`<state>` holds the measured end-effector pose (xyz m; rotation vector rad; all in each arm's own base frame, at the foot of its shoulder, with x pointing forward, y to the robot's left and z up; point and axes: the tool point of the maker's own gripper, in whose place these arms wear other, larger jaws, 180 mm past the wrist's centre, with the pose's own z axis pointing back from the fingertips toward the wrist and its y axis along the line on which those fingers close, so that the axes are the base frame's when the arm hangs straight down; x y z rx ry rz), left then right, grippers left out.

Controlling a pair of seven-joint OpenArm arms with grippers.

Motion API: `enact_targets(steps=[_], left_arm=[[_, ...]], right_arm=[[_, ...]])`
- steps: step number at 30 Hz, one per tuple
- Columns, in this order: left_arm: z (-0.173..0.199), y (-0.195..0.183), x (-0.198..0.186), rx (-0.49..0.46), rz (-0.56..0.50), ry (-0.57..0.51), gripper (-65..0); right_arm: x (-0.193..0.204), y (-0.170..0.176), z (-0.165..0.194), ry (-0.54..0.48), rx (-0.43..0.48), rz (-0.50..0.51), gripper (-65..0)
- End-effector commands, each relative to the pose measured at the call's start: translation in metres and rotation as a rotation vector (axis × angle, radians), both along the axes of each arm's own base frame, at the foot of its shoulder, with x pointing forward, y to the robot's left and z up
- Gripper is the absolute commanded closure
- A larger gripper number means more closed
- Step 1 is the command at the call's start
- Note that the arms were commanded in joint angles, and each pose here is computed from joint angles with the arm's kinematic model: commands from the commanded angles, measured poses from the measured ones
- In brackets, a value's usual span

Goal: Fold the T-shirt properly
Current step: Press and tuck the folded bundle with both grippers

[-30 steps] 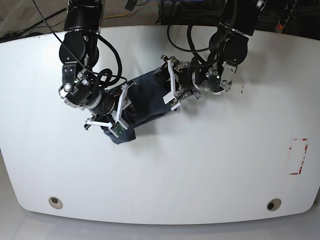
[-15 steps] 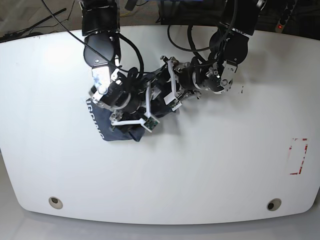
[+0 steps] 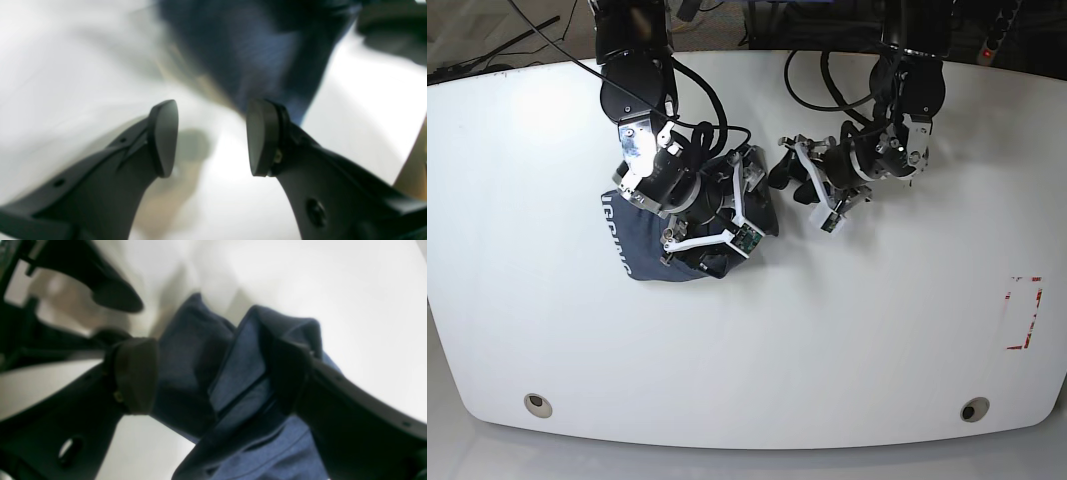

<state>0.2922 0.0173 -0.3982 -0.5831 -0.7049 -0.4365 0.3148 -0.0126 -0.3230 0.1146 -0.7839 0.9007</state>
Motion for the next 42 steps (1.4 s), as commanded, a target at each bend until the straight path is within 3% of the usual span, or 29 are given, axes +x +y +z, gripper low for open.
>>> enact_targets(steps=[1, 11, 21, 24, 29, 33, 42], left_arm=[[0.025, 0.002, 0.017, -0.037, 0.023, -0.084, -30.0], [0.029, 0.031, 0.018, 0.011, 0.058, -0.108, -30.0], [0.032, -0.018, 0.022, -0.058, -0.013, -0.1, -30.0], [0.025, -0.034, 0.019, -0.058, -0.063, -0.073, -30.0], [0.006, -0.038, 0.014, -0.044, -0.073, -0.016, -30.0], [-0.005, -0.035, 0.021, -0.032, -0.068, 0.017, -30.0], [-0.02, -0.03, 0.029, -0.021, -0.057, 0.068, -30.1]], right_arm=[[0.013, -0.01, 0.015, -0.053, 0.017, -0.039, -50.3], [0.028, -0.044, 0.007, -0.04, 0.054, -0.155, -50.3], [0.028, -0.061, -0.024, 0.044, 0.079, -0.215, -49.9], [0.028, -0.056, -0.031, 0.05, 0.111, -0.208, -44.4], [0.028, -0.053, -0.042, 0.074, 0.129, -0.205, -20.1], [0.027, -0.05, -0.042, 0.075, 0.13, -0.199, -5.5], [0.022, -0.028, -0.02, 0.033, 0.179, -0.189, -5.5]])
